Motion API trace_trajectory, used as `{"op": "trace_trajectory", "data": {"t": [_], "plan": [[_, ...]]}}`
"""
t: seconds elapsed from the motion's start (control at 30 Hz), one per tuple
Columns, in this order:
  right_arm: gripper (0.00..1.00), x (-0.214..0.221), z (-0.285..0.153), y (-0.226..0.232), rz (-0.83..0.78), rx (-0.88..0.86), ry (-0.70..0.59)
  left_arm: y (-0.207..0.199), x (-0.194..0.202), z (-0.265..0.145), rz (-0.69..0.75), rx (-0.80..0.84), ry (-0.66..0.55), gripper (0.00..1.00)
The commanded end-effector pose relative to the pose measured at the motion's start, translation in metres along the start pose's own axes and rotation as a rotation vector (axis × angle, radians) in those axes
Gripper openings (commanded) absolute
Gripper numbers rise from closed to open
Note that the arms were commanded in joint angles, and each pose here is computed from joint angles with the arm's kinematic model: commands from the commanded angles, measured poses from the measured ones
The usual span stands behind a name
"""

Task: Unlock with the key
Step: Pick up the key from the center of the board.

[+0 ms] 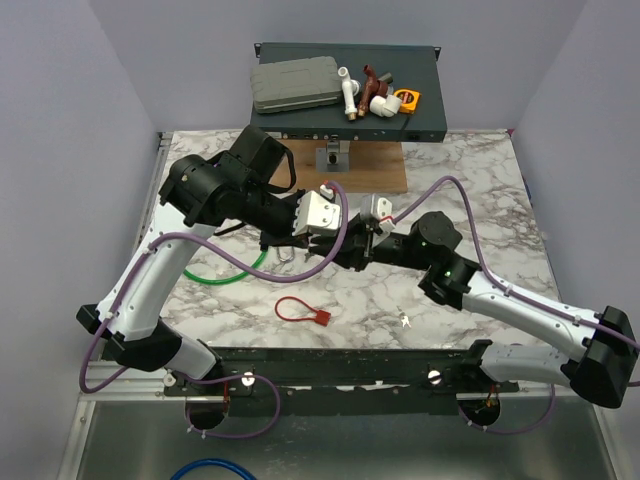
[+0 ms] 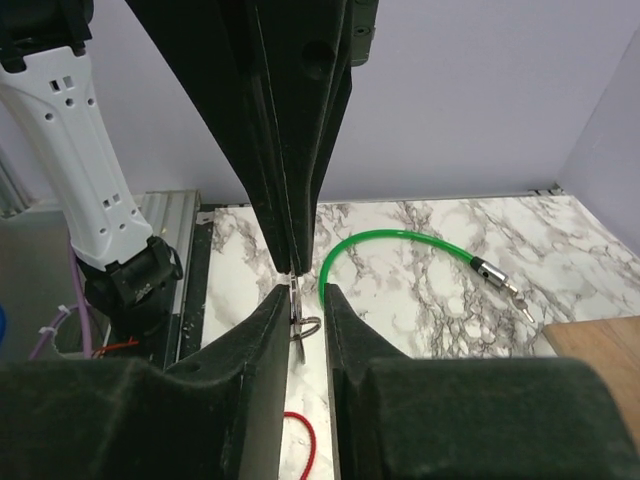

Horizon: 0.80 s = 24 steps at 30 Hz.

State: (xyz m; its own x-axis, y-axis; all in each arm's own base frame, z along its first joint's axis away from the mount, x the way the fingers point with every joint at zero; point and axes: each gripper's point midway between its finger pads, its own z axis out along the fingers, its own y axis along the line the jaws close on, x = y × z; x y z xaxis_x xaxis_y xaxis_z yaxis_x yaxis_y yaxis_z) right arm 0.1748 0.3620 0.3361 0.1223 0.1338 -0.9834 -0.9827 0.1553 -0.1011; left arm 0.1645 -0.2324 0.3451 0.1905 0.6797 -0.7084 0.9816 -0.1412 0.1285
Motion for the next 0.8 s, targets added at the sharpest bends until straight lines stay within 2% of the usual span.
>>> {"op": "trace_trajectory", "data": {"t": [0.0,0.2,0.4,0.43,0.47,0.5,0.57,0.67,0.77], "plan": [[0.18,0.006,0.002,0.005,-0.010,-0.027,0.001,-0.019,-0.008,-0.010,-0.009,0.040,-0.033,0.00],[0.01,0.005,0.001,0.006,-0.007,-0.034,0.001,-0.019,-0.010,-0.010,-0.011,0.041,-0.039,0.00],[0.01,0.002,-0.003,0.011,0.004,-0.040,-0.014,-0.014,-0.006,-0.005,-0.038,0.033,-0.027,0.00],[0.01,0.002,-0.004,0.010,0.005,-0.031,-0.014,-0.012,-0.005,-0.004,-0.046,0.023,-0.019,0.06],[0.01,0.002,-0.007,0.009,0.005,-0.018,-0.015,-0.009,-0.003,-0.003,-0.052,0.011,-0.011,0.17],[0.01,0.003,-0.009,0.009,0.029,-0.004,-0.010,-0.006,-0.001,-0.003,-0.054,0.000,-0.003,0.35],[0.01,0.005,-0.013,0.007,0.050,0.018,0.003,-0.002,0.003,-0.001,-0.061,-0.019,0.016,0.55],[0.01,0.014,-0.020,0.005,0.088,0.042,0.057,0.009,0.007,-0.003,-0.081,-0.054,-0.001,0.71],[0.01,0.024,-0.029,0.003,0.129,0.069,0.102,0.031,0.019,-0.002,-0.123,-0.104,-0.016,0.73]]}}
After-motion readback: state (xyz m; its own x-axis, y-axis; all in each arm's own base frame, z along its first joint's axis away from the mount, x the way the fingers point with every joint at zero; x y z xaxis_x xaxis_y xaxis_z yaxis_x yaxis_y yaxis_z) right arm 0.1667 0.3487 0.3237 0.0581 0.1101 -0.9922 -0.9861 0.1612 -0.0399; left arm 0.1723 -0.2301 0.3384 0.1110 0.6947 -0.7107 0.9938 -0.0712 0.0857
